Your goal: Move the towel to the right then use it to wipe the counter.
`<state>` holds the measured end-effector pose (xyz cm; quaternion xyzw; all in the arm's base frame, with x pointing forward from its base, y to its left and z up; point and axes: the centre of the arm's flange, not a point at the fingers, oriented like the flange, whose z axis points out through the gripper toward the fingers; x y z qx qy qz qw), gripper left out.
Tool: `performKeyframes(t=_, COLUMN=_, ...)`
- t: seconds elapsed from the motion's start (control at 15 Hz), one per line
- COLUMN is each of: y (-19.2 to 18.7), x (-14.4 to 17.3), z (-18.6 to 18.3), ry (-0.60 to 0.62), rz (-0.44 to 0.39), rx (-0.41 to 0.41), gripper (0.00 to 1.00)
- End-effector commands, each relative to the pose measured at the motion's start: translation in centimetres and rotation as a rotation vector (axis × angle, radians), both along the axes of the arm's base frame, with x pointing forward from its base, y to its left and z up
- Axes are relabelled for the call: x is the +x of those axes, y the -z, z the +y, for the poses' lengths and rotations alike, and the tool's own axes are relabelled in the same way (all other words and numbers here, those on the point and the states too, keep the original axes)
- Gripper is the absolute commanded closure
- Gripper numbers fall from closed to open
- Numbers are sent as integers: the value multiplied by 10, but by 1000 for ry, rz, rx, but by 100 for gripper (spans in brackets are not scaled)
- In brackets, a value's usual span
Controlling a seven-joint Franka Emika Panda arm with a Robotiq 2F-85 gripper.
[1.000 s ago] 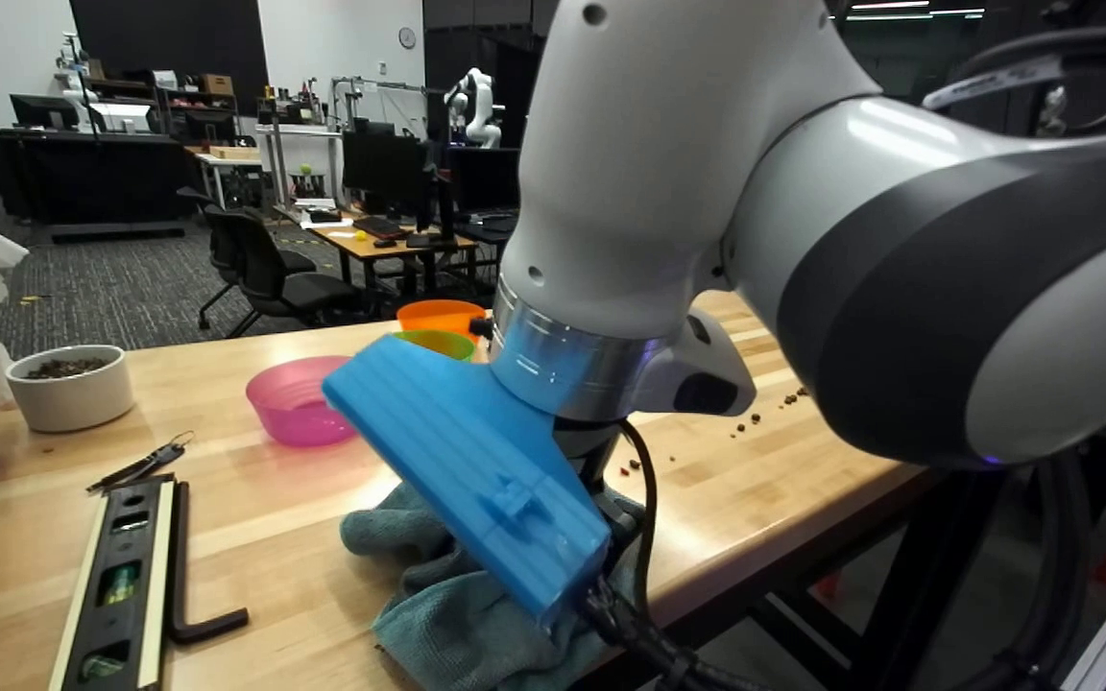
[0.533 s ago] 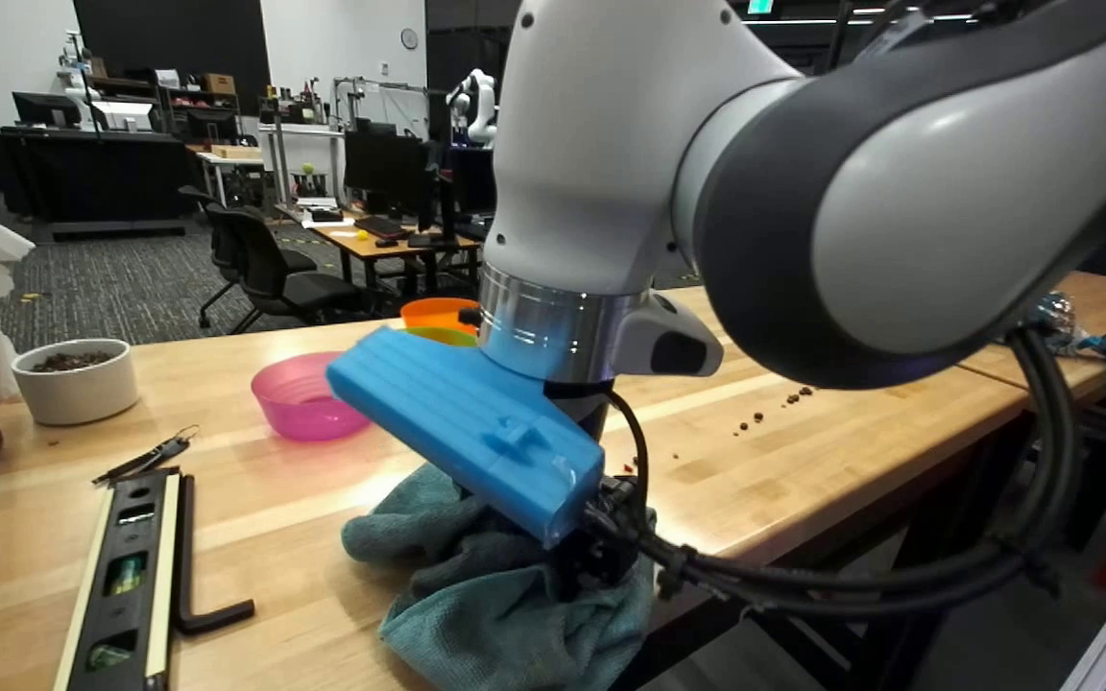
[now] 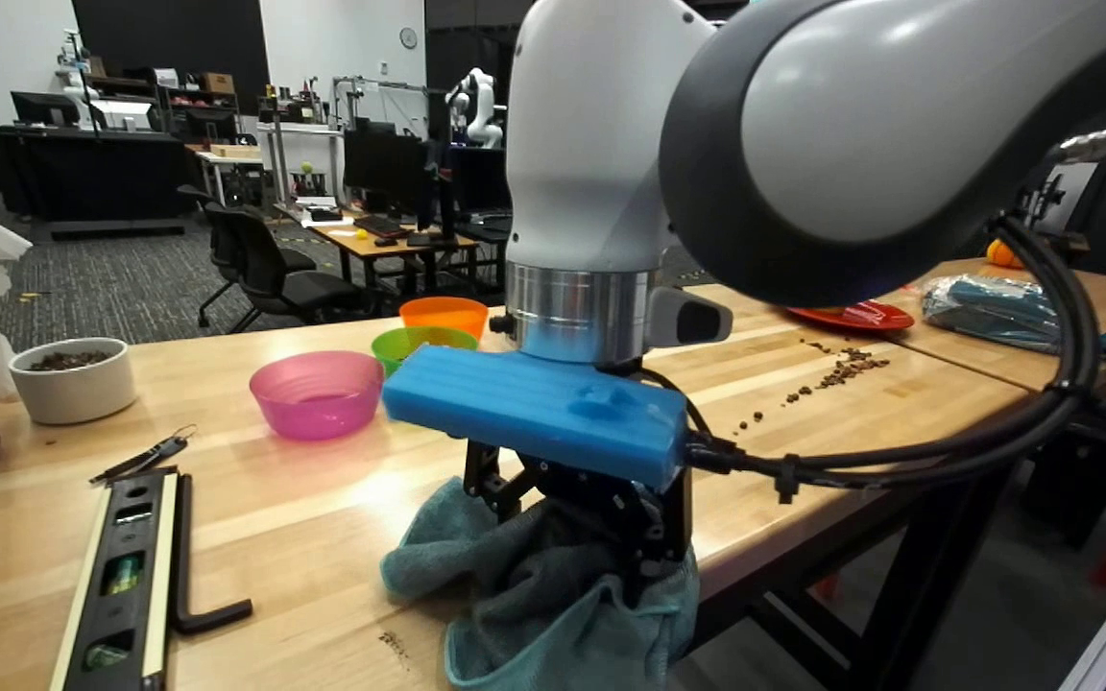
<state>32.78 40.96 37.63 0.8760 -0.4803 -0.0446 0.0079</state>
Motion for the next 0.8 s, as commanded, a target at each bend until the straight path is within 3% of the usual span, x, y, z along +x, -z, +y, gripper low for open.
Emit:
performKeyframes(t=0.0, y=-6, x=-27, z=-5, ry=-128, rz=47, rx=0, gripper=0)
performKeyframes(t=0.47, y=-18, x=-56, z=6, ry=-346, rz=116, rx=23, gripper=0)
performKeyframes(t=0.73, y=-27, x=-60, z=10, ry=-482, rz=96, rx=63, gripper=0)
